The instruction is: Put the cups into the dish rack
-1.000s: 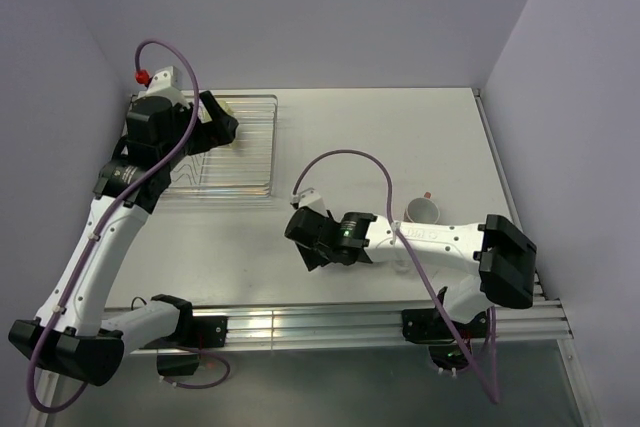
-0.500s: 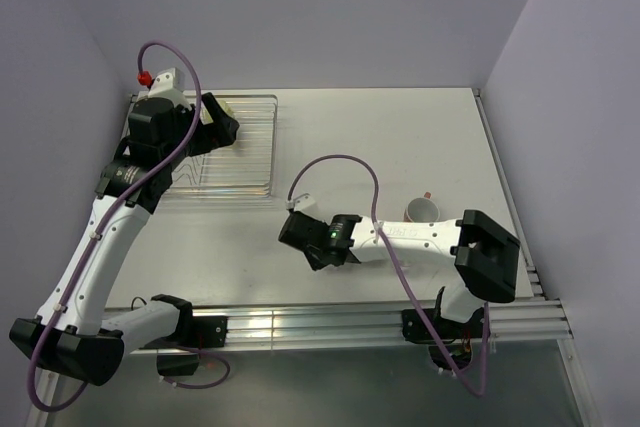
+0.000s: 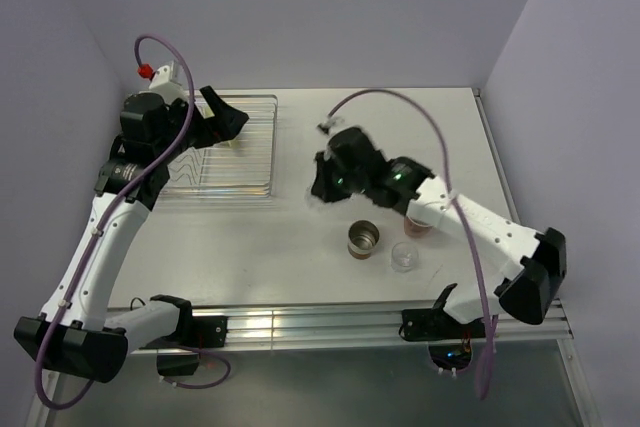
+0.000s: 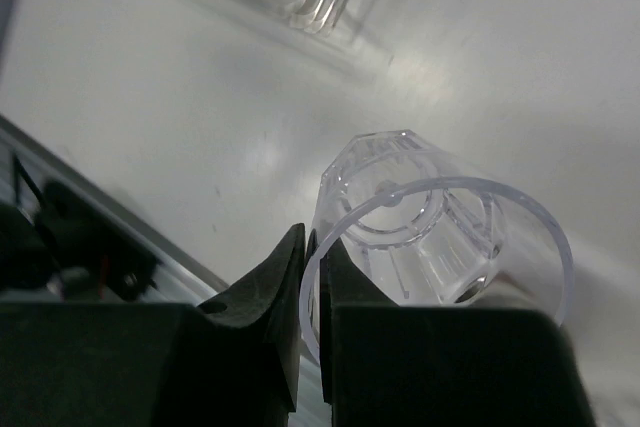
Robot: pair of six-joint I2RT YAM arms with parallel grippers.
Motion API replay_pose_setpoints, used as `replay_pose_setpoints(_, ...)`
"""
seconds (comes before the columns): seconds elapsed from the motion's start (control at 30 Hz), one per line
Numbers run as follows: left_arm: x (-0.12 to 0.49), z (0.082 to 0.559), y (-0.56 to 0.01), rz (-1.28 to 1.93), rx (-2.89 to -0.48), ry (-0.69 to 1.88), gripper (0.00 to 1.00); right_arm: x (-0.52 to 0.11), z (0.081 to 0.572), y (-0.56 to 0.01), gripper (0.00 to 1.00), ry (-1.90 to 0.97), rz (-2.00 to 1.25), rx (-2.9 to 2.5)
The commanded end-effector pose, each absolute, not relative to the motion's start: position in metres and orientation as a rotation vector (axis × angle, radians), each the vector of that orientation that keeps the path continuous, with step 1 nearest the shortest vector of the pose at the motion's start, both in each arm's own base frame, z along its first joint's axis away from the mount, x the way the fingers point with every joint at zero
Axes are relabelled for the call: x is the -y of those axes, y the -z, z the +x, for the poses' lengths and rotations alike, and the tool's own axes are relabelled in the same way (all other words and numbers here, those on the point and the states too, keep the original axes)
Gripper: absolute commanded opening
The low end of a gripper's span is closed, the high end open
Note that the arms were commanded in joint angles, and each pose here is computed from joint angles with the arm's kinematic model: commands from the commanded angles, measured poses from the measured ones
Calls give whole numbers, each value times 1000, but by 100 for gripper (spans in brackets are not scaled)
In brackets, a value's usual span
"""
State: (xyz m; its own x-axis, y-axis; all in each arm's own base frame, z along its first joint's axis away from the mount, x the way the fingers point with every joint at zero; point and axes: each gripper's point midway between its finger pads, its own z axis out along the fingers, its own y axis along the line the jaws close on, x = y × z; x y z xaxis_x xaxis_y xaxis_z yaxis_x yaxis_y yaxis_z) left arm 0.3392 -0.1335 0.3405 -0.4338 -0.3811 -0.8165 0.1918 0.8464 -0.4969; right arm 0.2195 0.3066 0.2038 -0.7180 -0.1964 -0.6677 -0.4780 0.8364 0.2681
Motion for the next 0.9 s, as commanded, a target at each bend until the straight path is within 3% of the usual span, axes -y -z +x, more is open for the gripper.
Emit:
replay_pose_setpoints(0.0, 164, 330, -389, 23, -1729, 935, 99, -294, 263, -285, 0, -853, -386, -2157)
replay_pose_setpoints(0.27, 206, 321, -391, 212, -1628, 1409, 99, -302, 297, -377, 0, -1401, -327, -1894)
replay_pose_setpoints(0.53, 214, 340, -381, 238, -1605, 1471, 99, -317, 315, -414, 0, -1743, -295, -1739)
replay_pose_setpoints(0.87, 237, 332, -370, 300, -1616, 1542, 99, -325, 321, -425, 0, -1912, -277, -1653)
